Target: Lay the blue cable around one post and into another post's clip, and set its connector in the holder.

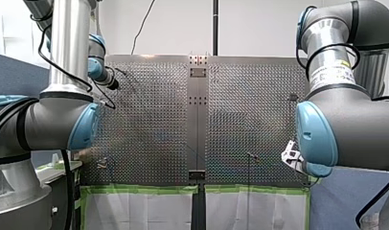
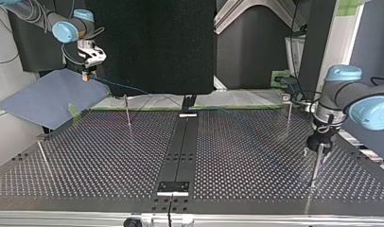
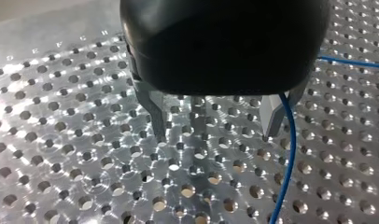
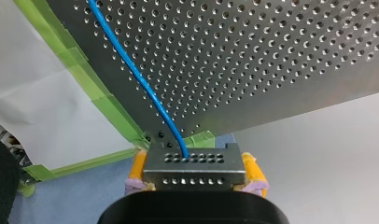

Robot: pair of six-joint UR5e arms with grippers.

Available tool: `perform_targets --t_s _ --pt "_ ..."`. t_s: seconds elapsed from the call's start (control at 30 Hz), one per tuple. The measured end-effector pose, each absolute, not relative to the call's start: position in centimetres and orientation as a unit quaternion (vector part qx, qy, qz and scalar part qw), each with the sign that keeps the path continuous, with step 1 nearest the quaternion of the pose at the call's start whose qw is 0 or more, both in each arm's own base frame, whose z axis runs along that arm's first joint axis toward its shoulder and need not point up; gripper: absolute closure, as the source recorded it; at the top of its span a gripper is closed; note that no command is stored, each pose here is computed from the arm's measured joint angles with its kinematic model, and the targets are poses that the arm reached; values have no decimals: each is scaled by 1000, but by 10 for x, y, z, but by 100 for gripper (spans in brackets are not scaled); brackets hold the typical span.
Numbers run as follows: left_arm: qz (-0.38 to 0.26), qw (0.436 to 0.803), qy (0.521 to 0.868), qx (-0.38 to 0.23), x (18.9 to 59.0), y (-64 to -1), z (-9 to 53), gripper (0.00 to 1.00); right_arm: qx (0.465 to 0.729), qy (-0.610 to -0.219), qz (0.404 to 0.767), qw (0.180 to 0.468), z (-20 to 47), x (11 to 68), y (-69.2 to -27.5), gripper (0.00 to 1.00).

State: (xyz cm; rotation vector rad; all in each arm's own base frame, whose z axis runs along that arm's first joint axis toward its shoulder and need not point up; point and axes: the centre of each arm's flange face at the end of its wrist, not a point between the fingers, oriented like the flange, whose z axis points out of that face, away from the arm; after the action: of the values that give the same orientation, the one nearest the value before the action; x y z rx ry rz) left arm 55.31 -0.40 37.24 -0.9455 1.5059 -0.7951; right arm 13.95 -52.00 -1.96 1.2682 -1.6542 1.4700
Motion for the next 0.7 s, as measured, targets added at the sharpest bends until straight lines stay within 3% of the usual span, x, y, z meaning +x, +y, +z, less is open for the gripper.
perform_targets --t_s 0.37,0.7 --pt "-366 548 617 -431 554 8 373 0 475 -619 552 292 -19 139 -521 100" --pt "-388 532 616 -432 547 8 363 0 475 -619 553 293 -19 139 -521 100"
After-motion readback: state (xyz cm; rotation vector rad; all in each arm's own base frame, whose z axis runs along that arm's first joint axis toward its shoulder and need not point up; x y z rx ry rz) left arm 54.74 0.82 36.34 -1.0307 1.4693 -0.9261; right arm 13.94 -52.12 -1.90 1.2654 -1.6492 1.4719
